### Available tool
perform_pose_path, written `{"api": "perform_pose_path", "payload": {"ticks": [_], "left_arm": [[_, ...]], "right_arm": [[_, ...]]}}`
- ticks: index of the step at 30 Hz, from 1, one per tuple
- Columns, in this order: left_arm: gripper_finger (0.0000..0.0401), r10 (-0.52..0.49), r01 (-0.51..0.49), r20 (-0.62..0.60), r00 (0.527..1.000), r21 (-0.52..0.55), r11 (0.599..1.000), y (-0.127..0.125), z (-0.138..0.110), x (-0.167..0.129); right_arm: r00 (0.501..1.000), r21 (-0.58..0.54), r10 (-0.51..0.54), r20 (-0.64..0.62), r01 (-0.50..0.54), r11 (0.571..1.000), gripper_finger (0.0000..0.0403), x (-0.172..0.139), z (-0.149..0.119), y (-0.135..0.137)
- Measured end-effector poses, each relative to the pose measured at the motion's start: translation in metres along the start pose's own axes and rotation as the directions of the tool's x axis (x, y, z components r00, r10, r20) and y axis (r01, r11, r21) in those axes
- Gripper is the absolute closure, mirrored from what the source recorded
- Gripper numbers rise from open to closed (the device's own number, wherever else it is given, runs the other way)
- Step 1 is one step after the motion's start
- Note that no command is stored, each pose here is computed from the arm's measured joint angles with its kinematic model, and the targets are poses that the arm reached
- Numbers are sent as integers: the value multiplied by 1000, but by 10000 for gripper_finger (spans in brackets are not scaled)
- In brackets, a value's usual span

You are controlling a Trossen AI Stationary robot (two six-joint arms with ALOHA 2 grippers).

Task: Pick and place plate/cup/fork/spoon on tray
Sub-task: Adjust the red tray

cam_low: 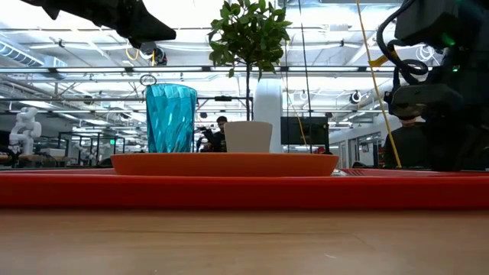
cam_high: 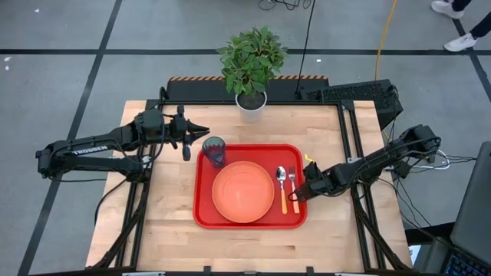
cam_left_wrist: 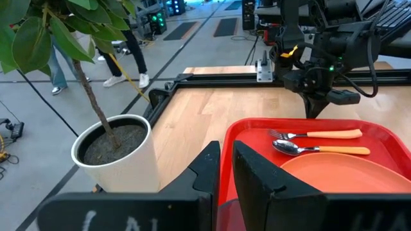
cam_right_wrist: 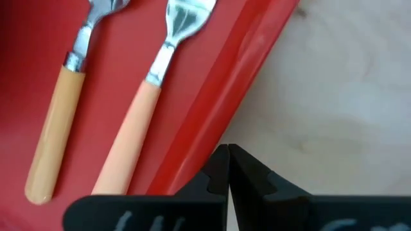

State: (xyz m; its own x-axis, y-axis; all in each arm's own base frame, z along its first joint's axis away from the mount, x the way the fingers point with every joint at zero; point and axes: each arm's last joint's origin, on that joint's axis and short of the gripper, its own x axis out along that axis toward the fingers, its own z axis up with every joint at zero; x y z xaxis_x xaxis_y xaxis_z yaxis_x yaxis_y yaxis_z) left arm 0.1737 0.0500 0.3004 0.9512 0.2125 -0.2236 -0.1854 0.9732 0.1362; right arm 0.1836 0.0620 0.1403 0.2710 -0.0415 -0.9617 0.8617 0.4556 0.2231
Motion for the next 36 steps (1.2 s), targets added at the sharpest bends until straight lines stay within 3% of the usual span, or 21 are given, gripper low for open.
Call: {"api": "perform_pose_path", "payload": {"ticks": [36], "left_arm": [[355, 0, 0, 0, 1000, 0, 1000, 0, 0, 0]], "right_arm": [[1000, 6, 24, -4, -24, 1000, 403, -1, -4, 3]]}}
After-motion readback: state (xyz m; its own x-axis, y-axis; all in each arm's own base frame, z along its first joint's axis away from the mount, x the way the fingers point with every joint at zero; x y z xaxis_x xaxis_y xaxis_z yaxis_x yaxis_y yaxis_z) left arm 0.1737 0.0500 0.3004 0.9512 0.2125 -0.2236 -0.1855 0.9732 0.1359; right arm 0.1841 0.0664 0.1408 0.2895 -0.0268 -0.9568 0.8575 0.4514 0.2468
